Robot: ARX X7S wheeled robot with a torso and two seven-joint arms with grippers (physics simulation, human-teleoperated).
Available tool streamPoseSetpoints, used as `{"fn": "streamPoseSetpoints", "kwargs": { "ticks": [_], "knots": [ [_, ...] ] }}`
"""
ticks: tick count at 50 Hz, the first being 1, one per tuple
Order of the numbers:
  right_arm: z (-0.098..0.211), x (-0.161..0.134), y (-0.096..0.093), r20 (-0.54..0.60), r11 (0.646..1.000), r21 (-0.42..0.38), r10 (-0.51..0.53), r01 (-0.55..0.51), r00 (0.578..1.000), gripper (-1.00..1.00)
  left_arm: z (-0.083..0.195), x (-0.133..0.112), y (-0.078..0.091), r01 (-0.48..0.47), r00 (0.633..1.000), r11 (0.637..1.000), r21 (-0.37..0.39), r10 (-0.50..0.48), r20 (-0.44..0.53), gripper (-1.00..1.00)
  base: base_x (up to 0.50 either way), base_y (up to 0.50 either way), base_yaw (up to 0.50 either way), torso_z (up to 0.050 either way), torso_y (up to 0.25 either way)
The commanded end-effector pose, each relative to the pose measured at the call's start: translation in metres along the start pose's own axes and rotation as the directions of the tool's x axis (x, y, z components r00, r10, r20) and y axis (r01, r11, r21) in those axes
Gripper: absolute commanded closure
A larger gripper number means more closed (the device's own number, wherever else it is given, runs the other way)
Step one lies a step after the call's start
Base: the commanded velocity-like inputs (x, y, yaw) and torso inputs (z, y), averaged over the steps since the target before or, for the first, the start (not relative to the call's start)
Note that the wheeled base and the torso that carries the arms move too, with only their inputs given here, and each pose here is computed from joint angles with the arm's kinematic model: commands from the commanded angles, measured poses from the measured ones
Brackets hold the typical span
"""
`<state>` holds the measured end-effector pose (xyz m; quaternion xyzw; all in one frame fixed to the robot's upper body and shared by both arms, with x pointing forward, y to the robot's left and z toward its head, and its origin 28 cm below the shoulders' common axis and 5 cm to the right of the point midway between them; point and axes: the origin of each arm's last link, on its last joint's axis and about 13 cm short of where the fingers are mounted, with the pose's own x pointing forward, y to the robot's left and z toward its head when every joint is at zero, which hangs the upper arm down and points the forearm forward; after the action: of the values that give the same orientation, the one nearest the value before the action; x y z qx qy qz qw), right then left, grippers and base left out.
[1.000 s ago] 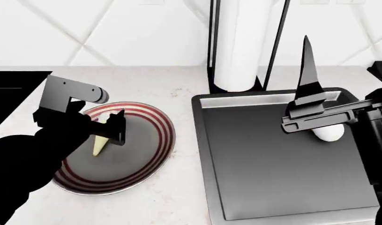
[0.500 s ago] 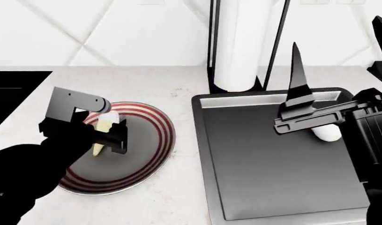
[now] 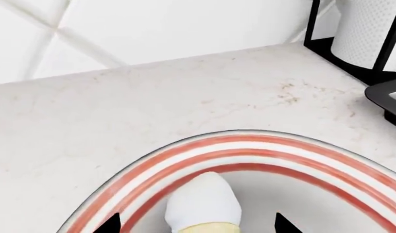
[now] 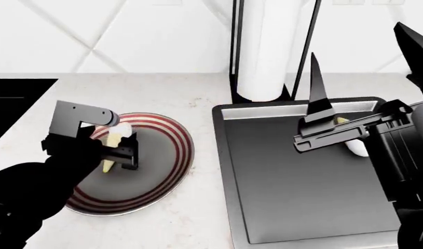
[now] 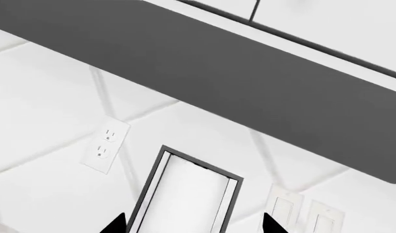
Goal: Move the dessert items from the plate to the tray.
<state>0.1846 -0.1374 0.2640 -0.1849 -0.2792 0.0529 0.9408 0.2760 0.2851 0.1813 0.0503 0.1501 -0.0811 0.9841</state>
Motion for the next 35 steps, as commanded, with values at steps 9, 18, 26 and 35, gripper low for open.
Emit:
{"fn": "streamPoseSetpoints", "kwargs": {
  "ticks": [9,18,26,35],
  "knots": [
    [-0.002,0.001,0.002,-0.006,1.0,-0.003,0.02,-0.02,1.0,-1.0,-0.006,0.002,-0.001,0.013,1.0,1.0,0.028,-0.012,-0.004,-1.0,0.0,0.0,0.0,0.0,-0.136],
    [-0.002,0.002,0.003,-0.005,1.0,0.002,0.03,-0.03,1.0,-1.0,-0.006,0.003,-0.001,0.007,1.0,1.0,0.017,-0.007,0.003,-1.0,0.0,0.0,0.0,0.0,-0.056],
    [-0.002,0.002,0.003,-0.004,1.0,0.001,0.031,-0.031,1.0,-1.0,0.0,0.001,0.0,0.005,0.999,1.0,-0.011,-0.004,0.045,1.0,0.0,0.0,0.0,0.0,0.0],
    [-0.003,0.002,0.004,-0.006,0.999,0.002,0.033,-0.033,0.999,-1.0,0.005,-0.003,-0.001,0.014,0.997,1.0,-0.025,-0.012,0.082,1.0,0.0,0.0,0.0,-0.004,0.193]
  ]
}}
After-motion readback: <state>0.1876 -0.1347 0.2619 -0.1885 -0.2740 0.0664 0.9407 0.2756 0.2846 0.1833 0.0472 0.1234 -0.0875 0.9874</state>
